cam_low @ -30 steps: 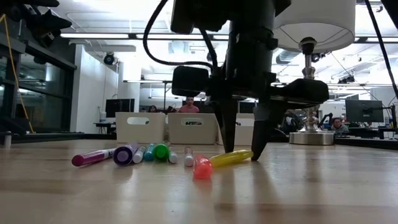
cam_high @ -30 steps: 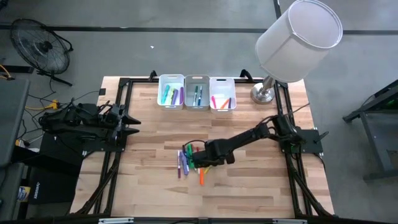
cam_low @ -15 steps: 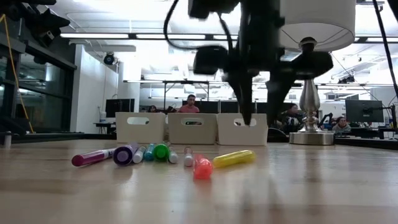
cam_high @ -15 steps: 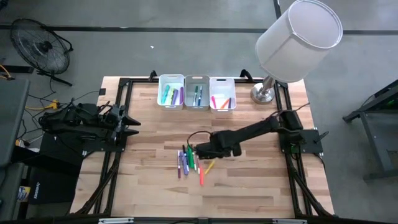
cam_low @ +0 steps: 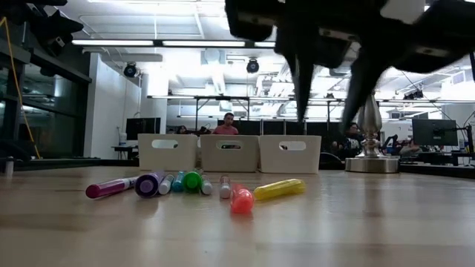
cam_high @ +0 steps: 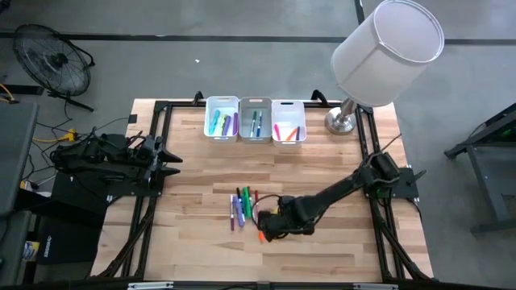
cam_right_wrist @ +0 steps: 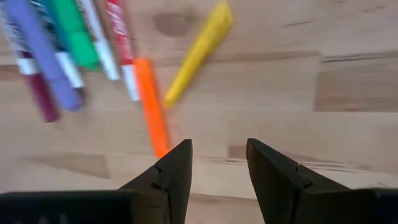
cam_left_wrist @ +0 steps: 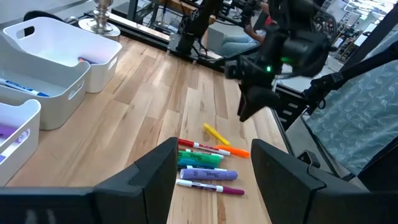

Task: Pick & Place Markers
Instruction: Put the yellow pen into the right white bin

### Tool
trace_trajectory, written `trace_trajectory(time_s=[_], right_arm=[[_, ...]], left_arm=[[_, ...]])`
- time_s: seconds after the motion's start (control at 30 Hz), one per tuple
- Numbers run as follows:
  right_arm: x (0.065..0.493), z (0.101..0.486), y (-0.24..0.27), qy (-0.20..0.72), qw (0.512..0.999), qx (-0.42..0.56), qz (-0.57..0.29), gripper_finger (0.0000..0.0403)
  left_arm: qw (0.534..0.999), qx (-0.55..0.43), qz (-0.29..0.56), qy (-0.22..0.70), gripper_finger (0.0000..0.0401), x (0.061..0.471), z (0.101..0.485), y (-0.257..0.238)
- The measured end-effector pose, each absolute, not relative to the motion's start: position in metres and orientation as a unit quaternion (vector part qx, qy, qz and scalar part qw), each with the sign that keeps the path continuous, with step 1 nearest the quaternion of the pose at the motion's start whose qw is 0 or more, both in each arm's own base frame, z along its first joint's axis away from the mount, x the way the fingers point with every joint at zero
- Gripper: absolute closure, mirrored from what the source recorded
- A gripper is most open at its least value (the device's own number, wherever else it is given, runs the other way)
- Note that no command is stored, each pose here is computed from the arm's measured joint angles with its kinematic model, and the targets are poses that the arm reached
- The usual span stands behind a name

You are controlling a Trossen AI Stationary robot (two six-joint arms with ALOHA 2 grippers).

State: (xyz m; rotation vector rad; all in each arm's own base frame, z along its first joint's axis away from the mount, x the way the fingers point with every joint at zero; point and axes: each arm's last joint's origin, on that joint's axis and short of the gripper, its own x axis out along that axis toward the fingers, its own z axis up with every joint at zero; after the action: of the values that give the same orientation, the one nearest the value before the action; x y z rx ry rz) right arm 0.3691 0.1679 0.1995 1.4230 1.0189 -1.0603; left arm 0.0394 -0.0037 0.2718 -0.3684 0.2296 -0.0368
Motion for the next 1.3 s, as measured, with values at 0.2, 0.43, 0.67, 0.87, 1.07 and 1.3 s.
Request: trace_trajectory(time_s=[0.2, 0.43, 0.67, 0.87, 1.07, 1.3], right_arm=[[0.379, 0.182, 0.165, 0.421, 0.514, 0.597, -0.449, 0.0261], [0.393, 0.172, 0.150, 0.396, 0.529, 0.598, -0.454, 0.0261], [0.394, 0.171, 0.139, 0.393, 0.528, 0.590, -0.467, 0.0261], [0.400, 0.154, 0.142, 0.404, 0.517, 0.593, -0.467, 0.0261], [0.407, 0.136, 0.146, 0.411, 0.515, 0.598, -0.457, 0.0261], [0.402, 0.132, 0.144, 0.465, 0.509, 0.564, -0.456, 0.0261]], left_arm=[[0.976, -0.183, -0.018, 0.114, 0.0199, 0.039, 0.272, -0.004], [0.976, -0.183, -0.018, 0.114, 0.0199, 0.039, 0.272, -0.004], [0.976, -0.185, -0.018, 0.114, 0.0199, 0.039, 0.272, -0.004], [0.976, -0.186, -0.019, 0.115, 0.0199, 0.039, 0.272, -0.004], [0.975, -0.186, -0.023, 0.116, 0.0199, 0.039, 0.272, -0.004], [0.975, -0.186, -0.023, 0.117, 0.0199, 0.039, 0.271, -0.004]])
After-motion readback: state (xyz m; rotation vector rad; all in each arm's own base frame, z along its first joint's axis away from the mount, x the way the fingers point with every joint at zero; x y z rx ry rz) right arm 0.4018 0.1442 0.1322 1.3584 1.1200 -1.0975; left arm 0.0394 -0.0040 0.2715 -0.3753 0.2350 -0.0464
